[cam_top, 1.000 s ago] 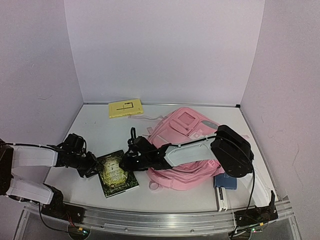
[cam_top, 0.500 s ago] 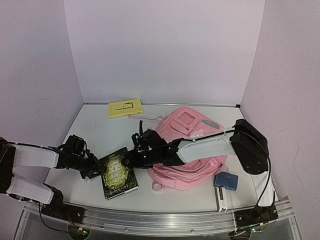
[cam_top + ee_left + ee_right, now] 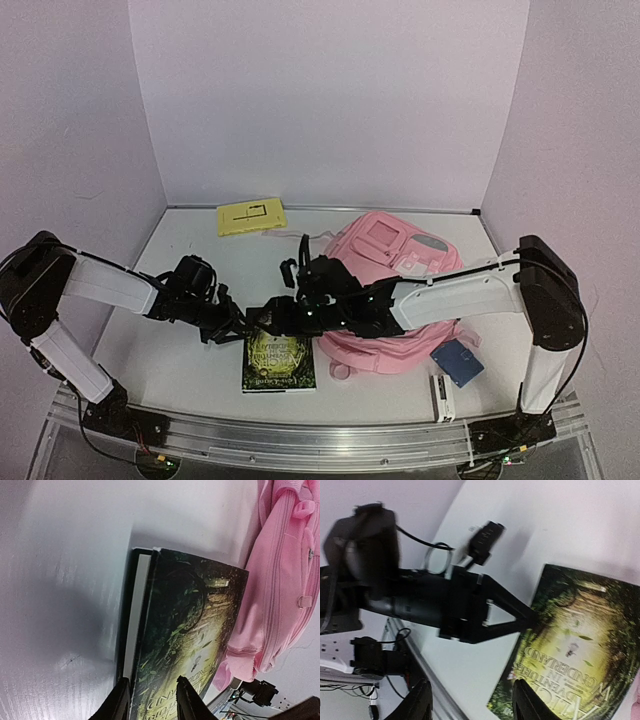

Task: Pack the student bag
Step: Pick up the book from the center of the board.

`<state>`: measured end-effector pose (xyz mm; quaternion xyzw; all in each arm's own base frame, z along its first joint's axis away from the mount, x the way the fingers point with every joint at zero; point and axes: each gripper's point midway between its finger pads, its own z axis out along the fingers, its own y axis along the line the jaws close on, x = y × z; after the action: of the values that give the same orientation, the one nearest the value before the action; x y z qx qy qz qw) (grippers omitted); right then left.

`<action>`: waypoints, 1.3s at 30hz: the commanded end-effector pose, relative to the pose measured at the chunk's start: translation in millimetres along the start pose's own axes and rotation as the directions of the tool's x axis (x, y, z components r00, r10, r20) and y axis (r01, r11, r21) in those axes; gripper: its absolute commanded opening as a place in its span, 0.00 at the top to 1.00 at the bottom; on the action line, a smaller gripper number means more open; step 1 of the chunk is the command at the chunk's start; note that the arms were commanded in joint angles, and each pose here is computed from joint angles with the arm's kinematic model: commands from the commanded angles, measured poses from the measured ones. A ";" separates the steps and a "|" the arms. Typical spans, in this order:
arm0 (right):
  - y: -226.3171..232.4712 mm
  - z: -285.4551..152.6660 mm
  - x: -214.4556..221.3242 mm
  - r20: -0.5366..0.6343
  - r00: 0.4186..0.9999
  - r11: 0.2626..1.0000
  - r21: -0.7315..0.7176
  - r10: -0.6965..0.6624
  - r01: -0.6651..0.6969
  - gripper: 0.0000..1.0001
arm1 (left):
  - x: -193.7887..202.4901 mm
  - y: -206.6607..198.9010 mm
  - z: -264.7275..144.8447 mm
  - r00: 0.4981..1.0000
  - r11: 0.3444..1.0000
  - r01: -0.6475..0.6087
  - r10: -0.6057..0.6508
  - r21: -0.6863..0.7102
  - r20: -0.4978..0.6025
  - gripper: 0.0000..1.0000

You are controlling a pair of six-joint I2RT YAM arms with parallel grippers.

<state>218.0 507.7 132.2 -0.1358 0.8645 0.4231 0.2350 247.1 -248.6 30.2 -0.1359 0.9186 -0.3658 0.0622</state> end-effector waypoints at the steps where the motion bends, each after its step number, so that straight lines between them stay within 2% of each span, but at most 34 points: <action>1: -49.9 -17.3 6.4 0.038 0.999 0.977 0.211 0.037 -0.045 0.44 | -14.3 -17.6 -6.4 0.997 0.999 -0.050 0.049 0.012 0.055 0.65; 6: -78.9 -20.2 35.8 -0.023 0.999 0.954 0.299 0.047 -0.038 0.42 | -6.4 -1.7 -12.6 0.998 0.997 -0.039 0.041 -0.064 0.037 0.60; 12: -109.6 -18.0 54.9 -0.033 0.995 0.920 0.385 0.090 -0.071 0.42 | 8.9 -4.4 -2.0 0.999 0.999 -0.031 0.031 -0.017 -0.020 0.59; 18: -122.9 -5.5 69.5 -0.069 0.991 0.909 0.410 0.110 -0.072 0.42 | 21.9 -15.0 14.3 0.994 0.998 -0.067 0.067 0.007 -0.081 0.59; 30: -125.3 13.6 93.7 -0.129 0.977 0.932 0.346 0.167 -0.113 0.43 | 24.0 -61.9 1.1 0.985 0.976 -0.162 0.168 0.149 -0.027 0.60; 39: -128.3 14.2 95.0 -0.128 0.976 0.928 0.352 0.174 -0.120 0.43 | 25.0 -72.8 -11.6 0.983 0.969 -0.183 0.184 0.164 0.008 0.60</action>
<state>209.8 441.1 26.6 -0.0605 0.9376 0.2809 0.1957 232.6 -271.7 44.2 -0.0831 0.9247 -0.3635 0.0774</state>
